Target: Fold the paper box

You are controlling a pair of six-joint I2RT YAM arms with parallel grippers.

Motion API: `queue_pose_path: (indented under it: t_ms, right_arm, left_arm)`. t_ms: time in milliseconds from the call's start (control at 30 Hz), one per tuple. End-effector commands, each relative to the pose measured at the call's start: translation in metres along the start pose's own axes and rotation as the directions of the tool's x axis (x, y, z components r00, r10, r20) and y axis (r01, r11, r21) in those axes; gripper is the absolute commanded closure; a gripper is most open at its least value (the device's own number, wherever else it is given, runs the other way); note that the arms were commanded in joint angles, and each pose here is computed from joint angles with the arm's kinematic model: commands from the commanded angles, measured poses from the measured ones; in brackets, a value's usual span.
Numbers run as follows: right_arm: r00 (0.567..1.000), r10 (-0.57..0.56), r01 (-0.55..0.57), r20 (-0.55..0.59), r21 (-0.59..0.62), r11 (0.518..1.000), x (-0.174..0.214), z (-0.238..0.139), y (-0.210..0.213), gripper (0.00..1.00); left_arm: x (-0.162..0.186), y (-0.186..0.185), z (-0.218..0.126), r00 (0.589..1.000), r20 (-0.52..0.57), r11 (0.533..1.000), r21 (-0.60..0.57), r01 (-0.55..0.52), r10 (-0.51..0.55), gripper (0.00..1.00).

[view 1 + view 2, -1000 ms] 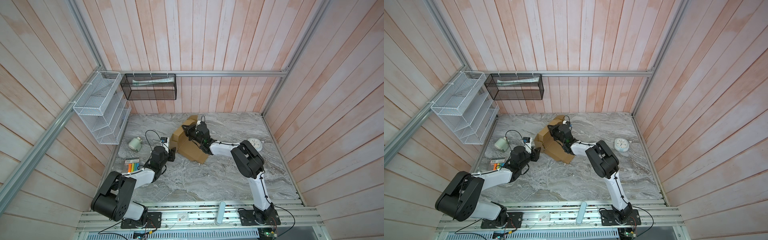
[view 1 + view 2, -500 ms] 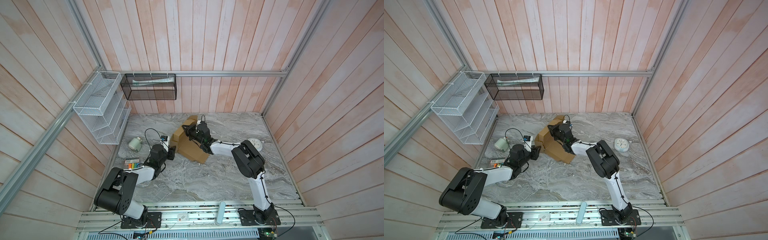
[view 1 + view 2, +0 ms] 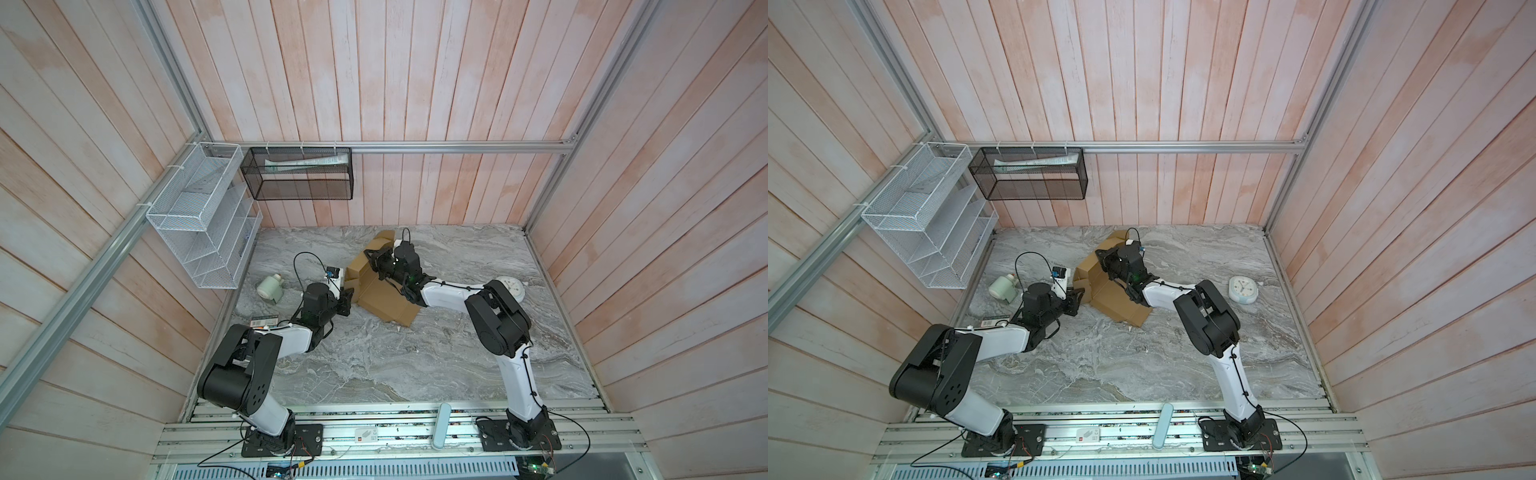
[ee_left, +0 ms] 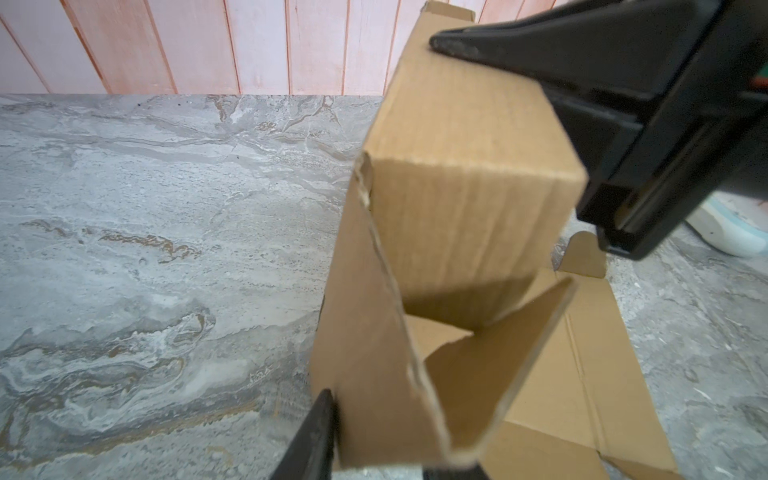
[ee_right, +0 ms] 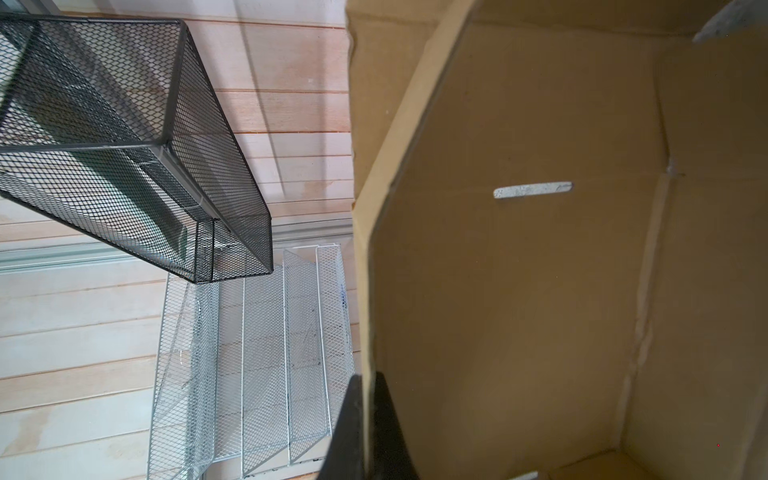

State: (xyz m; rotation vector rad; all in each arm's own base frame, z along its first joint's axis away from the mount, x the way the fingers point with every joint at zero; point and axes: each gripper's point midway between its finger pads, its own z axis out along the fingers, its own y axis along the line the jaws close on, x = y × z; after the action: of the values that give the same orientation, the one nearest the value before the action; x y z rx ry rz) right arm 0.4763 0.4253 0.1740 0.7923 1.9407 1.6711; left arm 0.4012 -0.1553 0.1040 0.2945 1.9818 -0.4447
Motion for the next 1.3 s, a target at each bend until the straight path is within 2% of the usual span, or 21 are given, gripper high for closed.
queue_pose_path:
  t_ms: [0,233,600,1033,1267]
  right_arm:
    - [1.0,0.008,-0.007,-0.006,0.065,0.998,-0.002,0.001,-0.012,1.0]
    - [1.0,0.002,-0.001,-0.012,0.067,0.998,-0.001,0.003,-0.009,1.0]
    - [1.0,0.0,0.001,-0.01,0.071,0.998,0.0,0.002,-0.007,1.0]
    - [1.0,-0.004,0.004,-0.01,0.064,0.998,0.006,0.009,-0.003,1.0]
    - [1.0,0.003,-0.003,-0.013,0.07,0.998,0.016,0.007,-0.017,1.0]
  left_arm:
    - [-0.01,-0.007,0.002,1.0,0.028,0.999,0.044,-0.015,0.014,0.68]
    - [-0.011,-0.016,0.003,1.0,0.014,0.996,0.09,-0.009,0.008,0.68]
    - [-0.012,-0.026,0.003,1.0,-0.005,0.992,0.124,-0.005,0.006,0.56]
    - [-0.012,-0.02,-0.003,1.0,-0.016,0.998,0.069,0.009,-0.008,0.58]
    - [-0.015,-0.014,-0.004,0.999,-0.002,0.999,0.031,0.041,-0.041,0.6]
